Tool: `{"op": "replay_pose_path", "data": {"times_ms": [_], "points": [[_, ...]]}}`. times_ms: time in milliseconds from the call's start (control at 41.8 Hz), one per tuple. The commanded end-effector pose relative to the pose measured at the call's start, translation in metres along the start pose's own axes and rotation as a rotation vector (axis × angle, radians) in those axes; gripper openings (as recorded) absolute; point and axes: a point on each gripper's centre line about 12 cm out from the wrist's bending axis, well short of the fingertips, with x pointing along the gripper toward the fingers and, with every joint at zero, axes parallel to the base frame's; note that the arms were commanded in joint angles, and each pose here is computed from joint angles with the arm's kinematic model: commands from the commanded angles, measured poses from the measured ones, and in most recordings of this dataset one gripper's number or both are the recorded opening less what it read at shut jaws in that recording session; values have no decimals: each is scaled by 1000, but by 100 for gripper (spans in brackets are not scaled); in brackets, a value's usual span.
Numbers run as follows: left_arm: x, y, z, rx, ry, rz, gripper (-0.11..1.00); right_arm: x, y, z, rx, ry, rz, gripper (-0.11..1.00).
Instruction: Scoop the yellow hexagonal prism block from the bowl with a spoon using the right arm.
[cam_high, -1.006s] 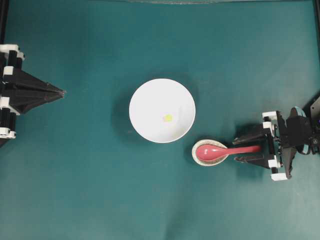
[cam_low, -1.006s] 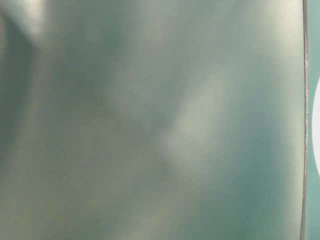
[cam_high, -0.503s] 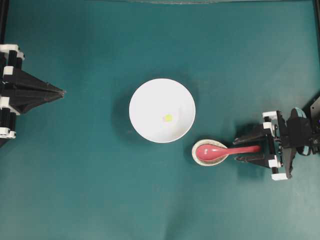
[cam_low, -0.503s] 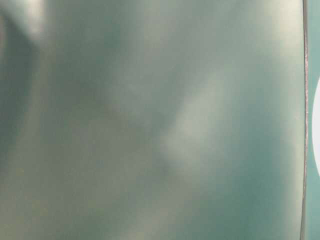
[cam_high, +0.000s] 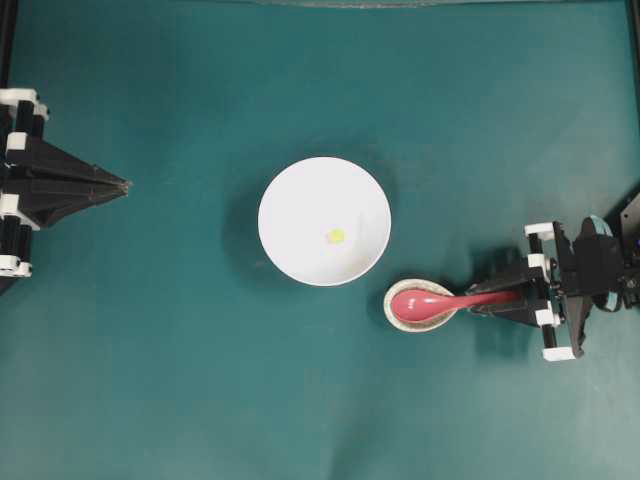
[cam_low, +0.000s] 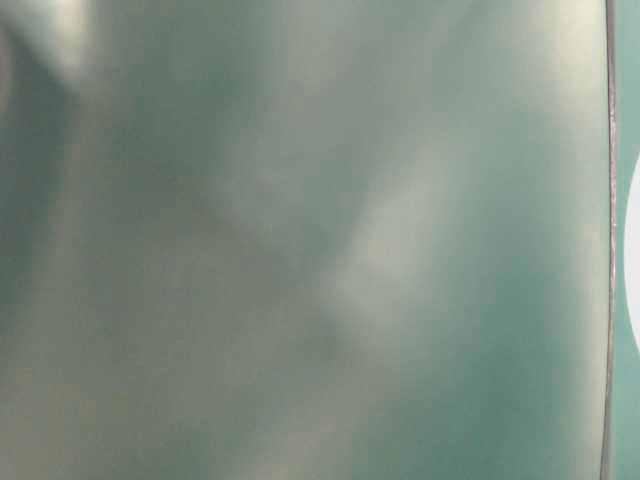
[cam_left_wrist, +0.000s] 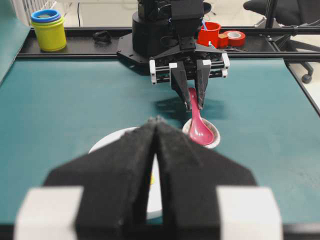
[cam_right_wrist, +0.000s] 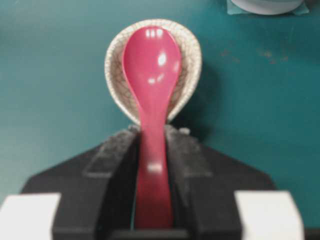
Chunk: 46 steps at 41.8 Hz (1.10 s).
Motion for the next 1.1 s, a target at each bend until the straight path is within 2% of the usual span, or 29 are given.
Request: {"op": "replay_pose_path", "data": {"times_ms": [0,311,599,886,1077], "points": [[2,0,6,3,-17,0,1,0,2,5,6,-25,10,23],[2,0,8,5,-23,0,1,-9,3,30,7,-116,25,23],[2,0,8,5,-31,2,1,-7,-5,68,16,-142,-20,23],[2,0,9,5,-32,0,1,1,-22,122,29,-41,-67,23],[2,0,9,5,-34,0,1,8,-38,166,73,57,-84,23]]}}
